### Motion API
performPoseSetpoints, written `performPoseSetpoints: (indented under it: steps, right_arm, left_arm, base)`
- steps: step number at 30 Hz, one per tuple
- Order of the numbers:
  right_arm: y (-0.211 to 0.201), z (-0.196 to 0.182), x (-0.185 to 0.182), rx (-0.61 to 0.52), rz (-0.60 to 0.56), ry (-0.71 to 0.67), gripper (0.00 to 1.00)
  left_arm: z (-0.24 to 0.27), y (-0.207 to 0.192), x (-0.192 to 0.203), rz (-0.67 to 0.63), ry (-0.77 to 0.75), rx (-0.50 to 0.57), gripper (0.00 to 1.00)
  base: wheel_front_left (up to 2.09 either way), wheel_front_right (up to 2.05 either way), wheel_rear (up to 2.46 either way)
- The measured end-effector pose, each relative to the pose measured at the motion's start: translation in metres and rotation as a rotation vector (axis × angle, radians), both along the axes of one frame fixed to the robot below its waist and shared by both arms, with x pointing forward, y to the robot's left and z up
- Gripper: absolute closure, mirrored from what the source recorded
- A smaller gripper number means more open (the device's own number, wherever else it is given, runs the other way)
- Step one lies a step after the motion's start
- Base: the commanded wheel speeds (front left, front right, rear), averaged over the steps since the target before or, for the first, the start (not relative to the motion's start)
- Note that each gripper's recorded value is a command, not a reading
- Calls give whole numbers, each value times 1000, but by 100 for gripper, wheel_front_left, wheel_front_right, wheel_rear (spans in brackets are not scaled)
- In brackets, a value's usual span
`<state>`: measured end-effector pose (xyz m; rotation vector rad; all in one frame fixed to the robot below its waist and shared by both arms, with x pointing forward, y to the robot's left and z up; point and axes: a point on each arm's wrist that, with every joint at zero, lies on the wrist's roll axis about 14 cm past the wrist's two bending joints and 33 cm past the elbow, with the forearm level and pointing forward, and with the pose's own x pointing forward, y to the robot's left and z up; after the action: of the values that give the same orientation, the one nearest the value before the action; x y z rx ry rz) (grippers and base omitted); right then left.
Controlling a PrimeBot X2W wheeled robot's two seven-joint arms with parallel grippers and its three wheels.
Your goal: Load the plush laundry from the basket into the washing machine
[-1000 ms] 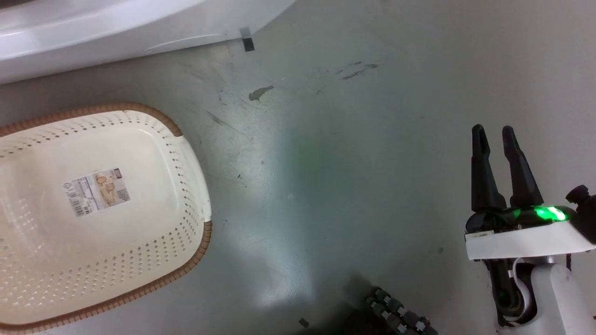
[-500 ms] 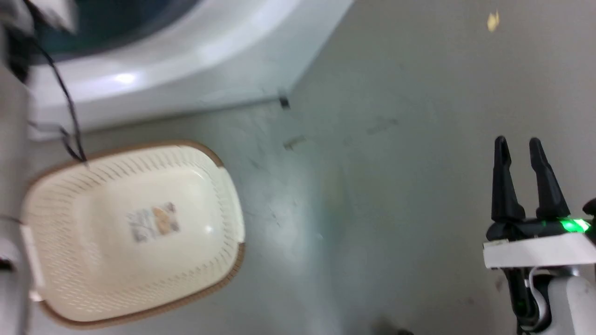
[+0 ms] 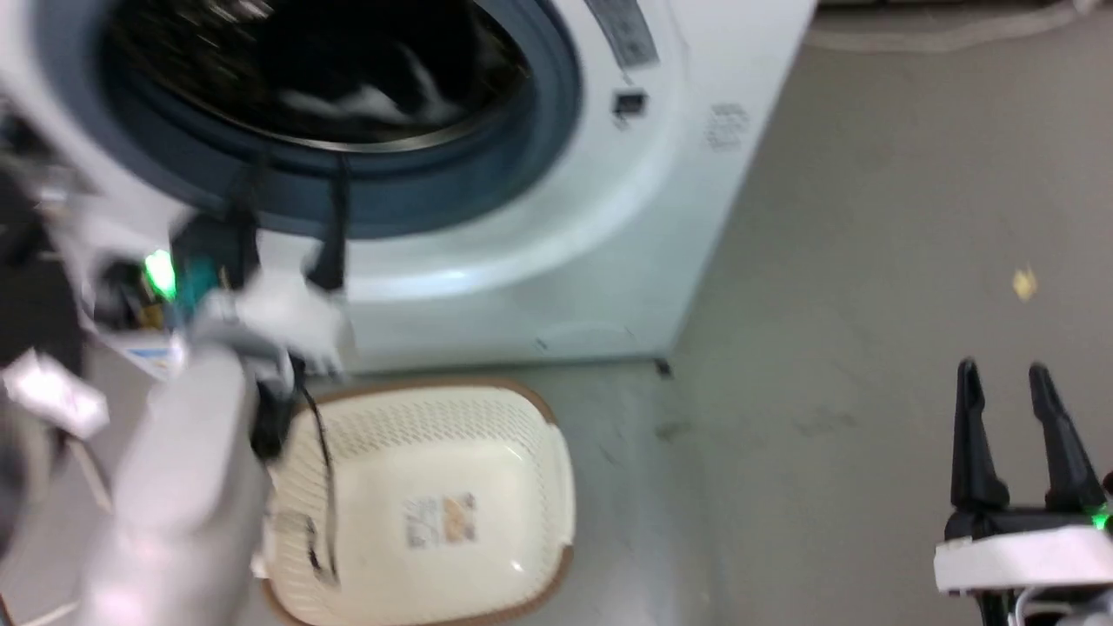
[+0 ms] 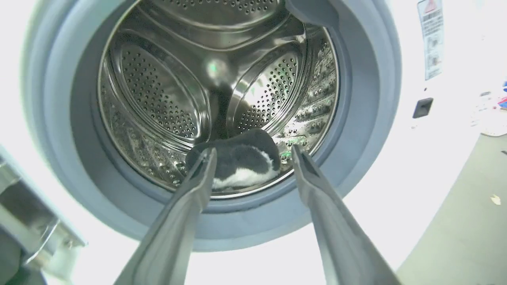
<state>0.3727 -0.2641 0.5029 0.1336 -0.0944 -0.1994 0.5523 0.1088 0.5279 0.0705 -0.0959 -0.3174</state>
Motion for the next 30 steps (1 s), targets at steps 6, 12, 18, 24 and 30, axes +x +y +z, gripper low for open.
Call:
performPoseSetpoints:
  steps: [6,12,18,24,30]
  right_arm:
    - [29,18,-5,-6,90,-54,0]
    - [59,23,-7,-25,181,-67,0]
    - [83,25,-9,-32,256,-73,0]
    - [92,23,-9,-28,283,-69,0]
    - [94,23,-8,-28,290,-68,100]
  left_arm:
    - [-10,38,-84,111,37,-92,0]
    - [-20,63,-150,225,62,-169,0]
    - [-18,73,-188,312,37,-170,0]
    - [-19,71,-205,330,23,-133,0]
    - [-9,71,-205,328,-8,-128,100]
  base:
    - [0,0,0]
    - [0,0,0]
    - [0,0,0]
    - [0,0,0]
    - [0,0,0]
